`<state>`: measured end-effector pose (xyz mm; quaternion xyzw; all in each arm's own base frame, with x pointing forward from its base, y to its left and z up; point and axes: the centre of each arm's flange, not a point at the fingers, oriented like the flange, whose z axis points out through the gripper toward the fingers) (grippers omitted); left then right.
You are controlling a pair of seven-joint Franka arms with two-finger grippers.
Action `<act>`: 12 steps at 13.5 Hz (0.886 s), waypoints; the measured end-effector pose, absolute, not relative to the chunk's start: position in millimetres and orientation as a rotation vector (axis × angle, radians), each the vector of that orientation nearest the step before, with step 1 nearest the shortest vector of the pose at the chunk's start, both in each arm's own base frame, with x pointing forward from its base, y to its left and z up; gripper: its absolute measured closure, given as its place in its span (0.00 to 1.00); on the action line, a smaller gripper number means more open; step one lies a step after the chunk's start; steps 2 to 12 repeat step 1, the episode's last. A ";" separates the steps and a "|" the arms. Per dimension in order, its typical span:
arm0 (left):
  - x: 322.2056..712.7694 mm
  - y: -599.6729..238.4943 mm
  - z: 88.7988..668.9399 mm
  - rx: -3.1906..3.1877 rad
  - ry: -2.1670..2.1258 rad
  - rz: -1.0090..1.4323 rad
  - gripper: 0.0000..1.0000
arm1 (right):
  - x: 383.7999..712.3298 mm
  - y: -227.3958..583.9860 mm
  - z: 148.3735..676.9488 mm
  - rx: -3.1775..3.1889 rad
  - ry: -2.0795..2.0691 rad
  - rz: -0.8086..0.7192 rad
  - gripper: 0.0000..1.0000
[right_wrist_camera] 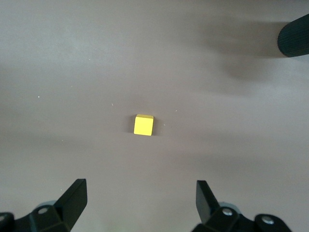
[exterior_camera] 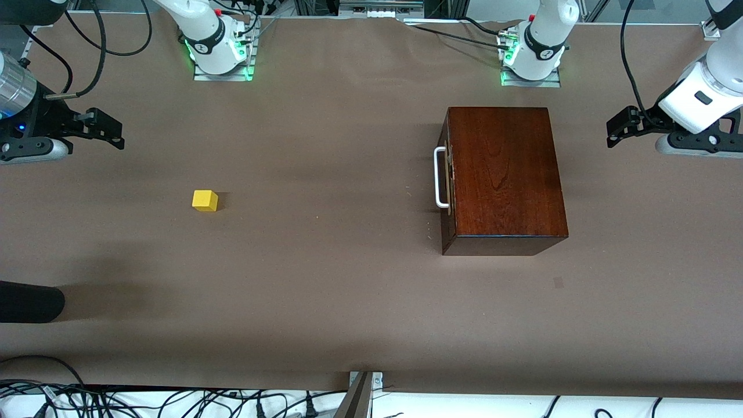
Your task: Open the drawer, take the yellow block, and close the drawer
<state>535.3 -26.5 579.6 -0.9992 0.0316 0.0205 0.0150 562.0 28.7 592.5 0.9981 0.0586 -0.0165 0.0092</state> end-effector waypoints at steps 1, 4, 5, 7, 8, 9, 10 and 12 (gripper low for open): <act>535.8 -26.8 580.3 -3.110 0.099 0.063 0.00 | 562.0 28.7 592.5 3.117 0.183 -0.051 0.00; 535.8 -26.8 580.3 -3.110 0.099 0.063 0.00 | 562.0 28.7 592.5 3.117 0.183 -0.051 0.00; 535.8 -26.8 580.3 -3.110 0.099 0.063 0.00 | 562.0 28.7 592.5 3.117 0.183 -0.051 0.00; 535.8 -26.8 580.3 -3.110 0.099 0.063 0.00 | 562.0 28.7 592.5 3.117 0.183 -0.051 0.00; 535.8 -26.8 580.3 -3.110 0.099 0.063 0.00 | 562.0 28.7 592.5 3.117 0.183 -0.051 0.00; 535.8 -26.8 580.3 -3.110 0.099 0.063 0.00 | 562.0 28.7 592.5 3.117 0.183 -0.051 0.00; 535.8 -26.8 580.3 -3.110 0.099 0.063 0.00 | 562.0 28.7 592.5 3.117 0.183 -0.051 0.00; 535.8 -26.8 580.3 -3.110 0.099 0.063 0.00 | 562.0 28.7 592.5 3.117 0.183 -0.051 0.00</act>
